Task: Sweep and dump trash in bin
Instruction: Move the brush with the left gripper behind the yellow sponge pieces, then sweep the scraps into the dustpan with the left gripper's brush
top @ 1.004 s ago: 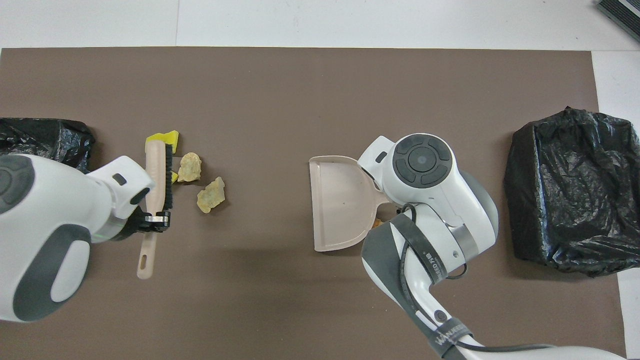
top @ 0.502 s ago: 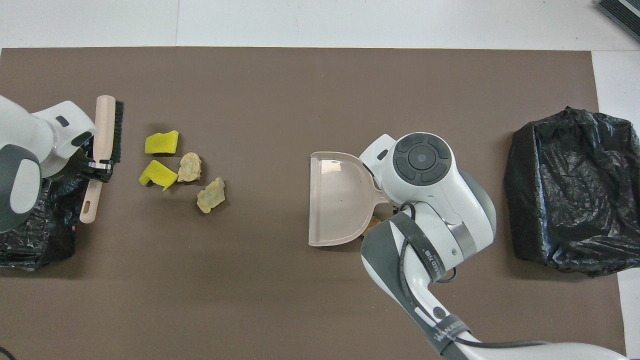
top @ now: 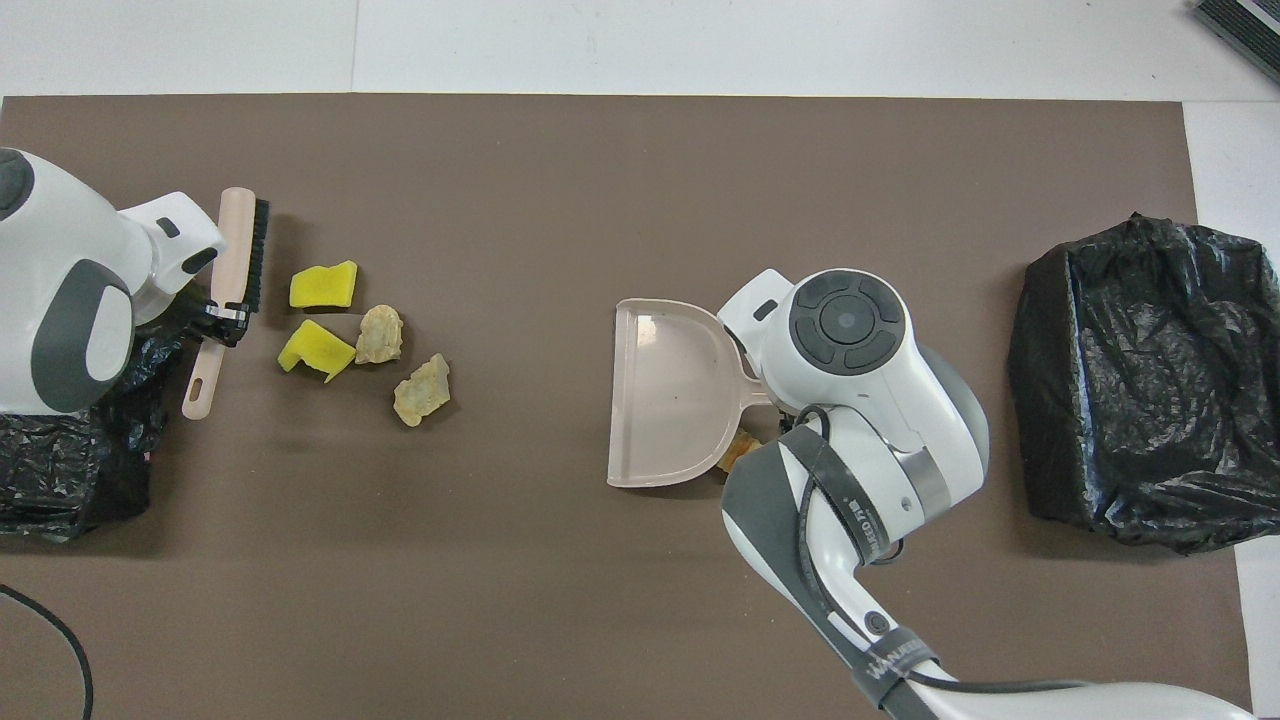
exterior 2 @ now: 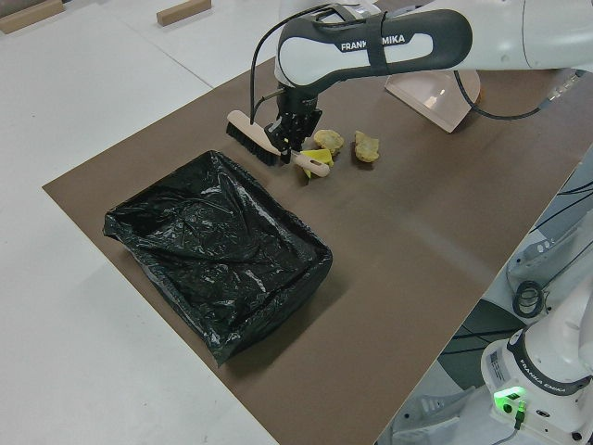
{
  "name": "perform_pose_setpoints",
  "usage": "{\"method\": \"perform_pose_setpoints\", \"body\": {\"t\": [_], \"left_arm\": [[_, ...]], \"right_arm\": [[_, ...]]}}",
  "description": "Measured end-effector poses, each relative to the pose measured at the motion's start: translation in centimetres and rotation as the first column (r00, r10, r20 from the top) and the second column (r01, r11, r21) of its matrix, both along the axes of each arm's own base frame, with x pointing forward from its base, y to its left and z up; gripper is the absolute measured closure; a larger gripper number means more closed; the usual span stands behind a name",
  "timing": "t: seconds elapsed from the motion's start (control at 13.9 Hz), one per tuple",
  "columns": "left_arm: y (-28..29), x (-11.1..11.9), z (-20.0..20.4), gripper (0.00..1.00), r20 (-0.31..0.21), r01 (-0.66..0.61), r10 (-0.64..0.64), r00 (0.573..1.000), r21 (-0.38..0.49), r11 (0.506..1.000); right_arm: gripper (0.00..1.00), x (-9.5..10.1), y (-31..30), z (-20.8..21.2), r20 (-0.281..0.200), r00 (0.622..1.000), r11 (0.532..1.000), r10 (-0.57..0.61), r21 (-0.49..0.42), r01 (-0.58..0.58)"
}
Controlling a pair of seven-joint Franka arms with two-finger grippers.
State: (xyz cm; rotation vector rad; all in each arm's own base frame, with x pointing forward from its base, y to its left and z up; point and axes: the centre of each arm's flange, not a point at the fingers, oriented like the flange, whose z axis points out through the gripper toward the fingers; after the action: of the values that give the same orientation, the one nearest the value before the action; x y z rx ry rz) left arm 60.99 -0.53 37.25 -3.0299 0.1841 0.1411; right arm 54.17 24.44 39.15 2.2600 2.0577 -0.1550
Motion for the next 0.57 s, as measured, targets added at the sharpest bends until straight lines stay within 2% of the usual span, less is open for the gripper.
{"method": "perform_pose_setpoints", "body": {"t": [0.14, 0.36, 0.57], "left_arm": [[-0.8, -1.0, -1.8, 0.75, -0.008, 0.018, -0.018, 1.0, -0.005, 1.0], [-1.8, -2.7, -2.4, 0.75, -0.024, 0.035, -0.035, 0.999, -0.005, 0.999], [-4.3, -5.7, -2.8, 0.75, -0.054, 0.052, -0.052, 0.997, -0.006, 0.999]], "right_arm": [[0.68, 0.1, 0.1, 0.2, 0.002, 1.0, 1.0, -0.003, 0.005, 0.003], [0.68, 0.2, 1.8, 1.2, 0.009, 0.998, 0.992, -0.054, 0.117, 0.053], [0.68, -0.9, 4.6, 0.7, 0.005, 0.998, 0.988, -0.067, 0.136, 0.065]]}}
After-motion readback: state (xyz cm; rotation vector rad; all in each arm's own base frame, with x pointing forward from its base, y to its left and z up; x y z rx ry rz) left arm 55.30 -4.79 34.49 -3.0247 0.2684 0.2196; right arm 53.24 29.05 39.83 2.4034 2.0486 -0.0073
